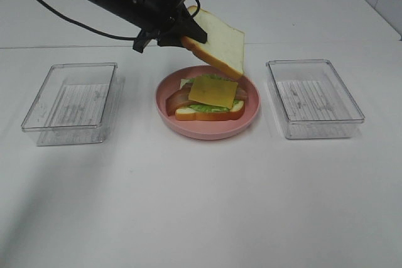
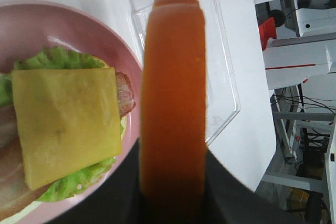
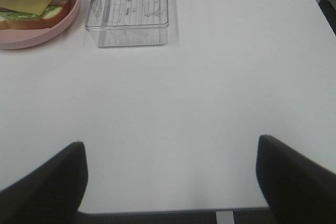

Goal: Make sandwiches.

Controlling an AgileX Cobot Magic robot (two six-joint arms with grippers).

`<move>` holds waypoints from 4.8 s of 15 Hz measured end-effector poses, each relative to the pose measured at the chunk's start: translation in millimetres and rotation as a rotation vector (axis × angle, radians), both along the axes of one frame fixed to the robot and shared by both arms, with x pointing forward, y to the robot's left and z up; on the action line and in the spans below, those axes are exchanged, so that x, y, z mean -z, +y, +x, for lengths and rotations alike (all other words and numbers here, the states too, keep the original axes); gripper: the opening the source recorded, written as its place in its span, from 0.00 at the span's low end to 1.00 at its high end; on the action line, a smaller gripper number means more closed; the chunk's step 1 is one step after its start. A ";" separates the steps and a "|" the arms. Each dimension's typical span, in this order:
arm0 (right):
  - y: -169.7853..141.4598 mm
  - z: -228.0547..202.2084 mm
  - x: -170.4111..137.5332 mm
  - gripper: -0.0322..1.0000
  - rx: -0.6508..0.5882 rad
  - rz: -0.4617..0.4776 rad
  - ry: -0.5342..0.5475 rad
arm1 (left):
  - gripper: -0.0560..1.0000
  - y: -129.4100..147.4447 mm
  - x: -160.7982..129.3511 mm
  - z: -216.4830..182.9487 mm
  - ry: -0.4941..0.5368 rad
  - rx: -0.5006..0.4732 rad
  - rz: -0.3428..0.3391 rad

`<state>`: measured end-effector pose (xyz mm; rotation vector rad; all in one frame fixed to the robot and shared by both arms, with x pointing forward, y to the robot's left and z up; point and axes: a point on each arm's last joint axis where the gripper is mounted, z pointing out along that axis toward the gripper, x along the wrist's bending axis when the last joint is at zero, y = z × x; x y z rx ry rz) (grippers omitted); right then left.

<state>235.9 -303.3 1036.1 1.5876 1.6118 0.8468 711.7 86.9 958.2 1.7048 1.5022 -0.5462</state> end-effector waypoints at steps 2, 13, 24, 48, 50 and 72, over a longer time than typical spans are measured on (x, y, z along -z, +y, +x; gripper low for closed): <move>0.0 0.0 0.0 0.86 0.000 0.000 0.000 | 0.22 -10.0 15.9 -2.7 0.037 0.013 0.006; 0.0 0.0 0.0 0.86 0.000 0.000 0.000 | 0.22 -3.7 34.8 -2.8 0.130 -0.046 0.121; 0.0 0.0 0.0 0.86 0.000 0.000 0.000 | 0.83 2.4 19.7 2.8 0.120 -0.050 0.235; 0.0 0.0 0.0 0.86 0.000 0.000 0.000 | 0.85 222.5 -200.0 -242.8 -0.207 -0.408 0.858; 0.0 0.0 0.0 0.86 0.000 0.000 0.000 | 0.85 221.7 -194.7 -287.0 -0.236 -0.422 0.853; 0.0 0.0 0.0 0.86 0.000 0.000 0.000 | 0.85 210.1 -96.8 -482.8 -0.750 -0.565 0.682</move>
